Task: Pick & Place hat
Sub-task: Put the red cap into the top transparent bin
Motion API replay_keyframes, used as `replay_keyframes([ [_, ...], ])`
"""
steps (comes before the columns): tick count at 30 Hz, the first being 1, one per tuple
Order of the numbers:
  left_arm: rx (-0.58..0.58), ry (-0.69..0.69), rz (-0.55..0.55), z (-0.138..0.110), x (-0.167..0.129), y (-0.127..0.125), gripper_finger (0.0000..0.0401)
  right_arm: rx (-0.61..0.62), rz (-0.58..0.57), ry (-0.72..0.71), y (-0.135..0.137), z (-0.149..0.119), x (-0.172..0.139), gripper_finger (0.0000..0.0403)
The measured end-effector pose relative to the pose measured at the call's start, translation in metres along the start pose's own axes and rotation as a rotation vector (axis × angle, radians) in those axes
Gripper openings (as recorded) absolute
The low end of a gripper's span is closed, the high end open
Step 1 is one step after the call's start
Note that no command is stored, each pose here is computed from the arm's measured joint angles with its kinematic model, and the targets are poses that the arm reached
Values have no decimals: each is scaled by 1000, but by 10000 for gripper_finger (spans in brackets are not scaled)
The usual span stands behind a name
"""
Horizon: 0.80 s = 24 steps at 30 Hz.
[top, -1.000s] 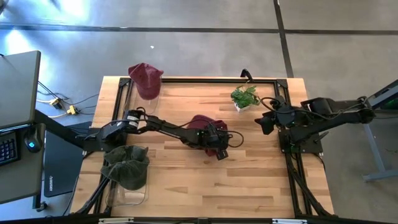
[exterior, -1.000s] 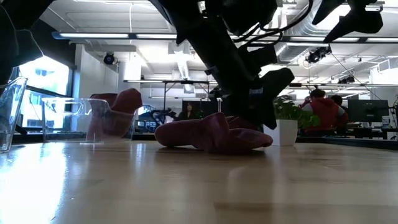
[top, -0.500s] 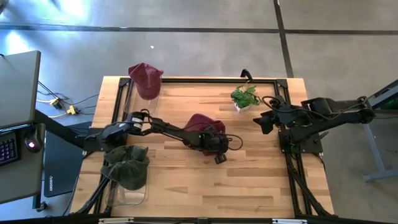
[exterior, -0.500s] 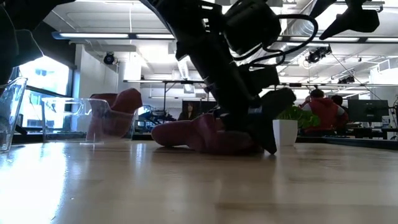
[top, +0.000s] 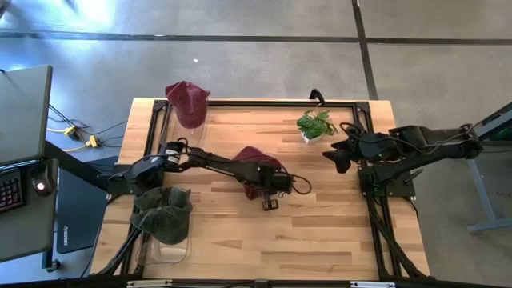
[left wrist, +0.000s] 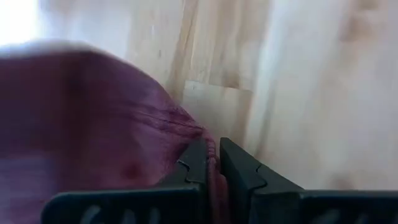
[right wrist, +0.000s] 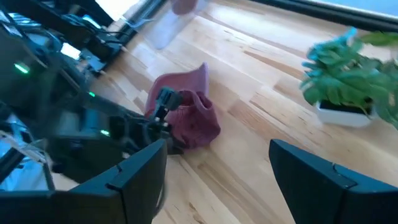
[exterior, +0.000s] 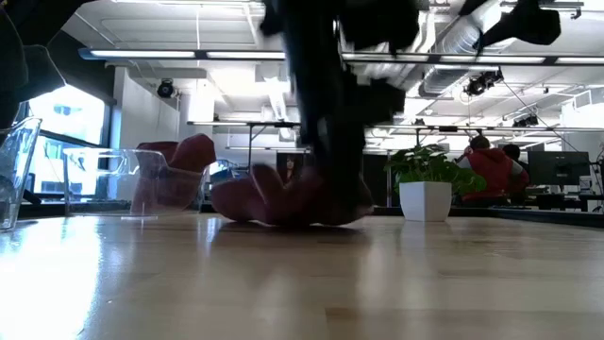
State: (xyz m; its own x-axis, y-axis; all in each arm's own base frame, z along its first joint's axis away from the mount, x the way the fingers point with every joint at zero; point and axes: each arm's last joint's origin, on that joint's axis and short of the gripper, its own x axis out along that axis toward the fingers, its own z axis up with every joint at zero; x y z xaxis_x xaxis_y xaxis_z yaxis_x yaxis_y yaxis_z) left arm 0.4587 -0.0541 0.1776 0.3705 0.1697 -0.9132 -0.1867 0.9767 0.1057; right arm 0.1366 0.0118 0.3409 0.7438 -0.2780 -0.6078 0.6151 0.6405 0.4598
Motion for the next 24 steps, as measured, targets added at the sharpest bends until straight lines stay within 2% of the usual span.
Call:
replay_keyframes([
  [7, 154, -31, -34, 23, -102, 19, 6, -105, 63, -2, 5, 2, 0, 279],
  [11, 179, -43, -130, 23, -139, 35, 4, -160, 105, 36, 6, 1, 0, 279],
  [14, 212, -118, -257, 25, -163, 52, 3, -222, 170, 81, 10, 0, 0, 279],
  [18, 226, -201, -517, 30, -169, 75, 2, -371, 314, 111, 24, 1, 8, 279],
  [20, 214, -189, -647, 30, -166, 85, 2, -456, 390, 106, 34, 2, 16, 279],
  [22, 217, -244, -733, 34, -170, 91, 2, -536, 428, 97, 44, 2, 26, 279],
  [24, 230, -282, -774, 36, -176, 92, 2, -599, 452, 75, 53, 2, 37, 279],
])
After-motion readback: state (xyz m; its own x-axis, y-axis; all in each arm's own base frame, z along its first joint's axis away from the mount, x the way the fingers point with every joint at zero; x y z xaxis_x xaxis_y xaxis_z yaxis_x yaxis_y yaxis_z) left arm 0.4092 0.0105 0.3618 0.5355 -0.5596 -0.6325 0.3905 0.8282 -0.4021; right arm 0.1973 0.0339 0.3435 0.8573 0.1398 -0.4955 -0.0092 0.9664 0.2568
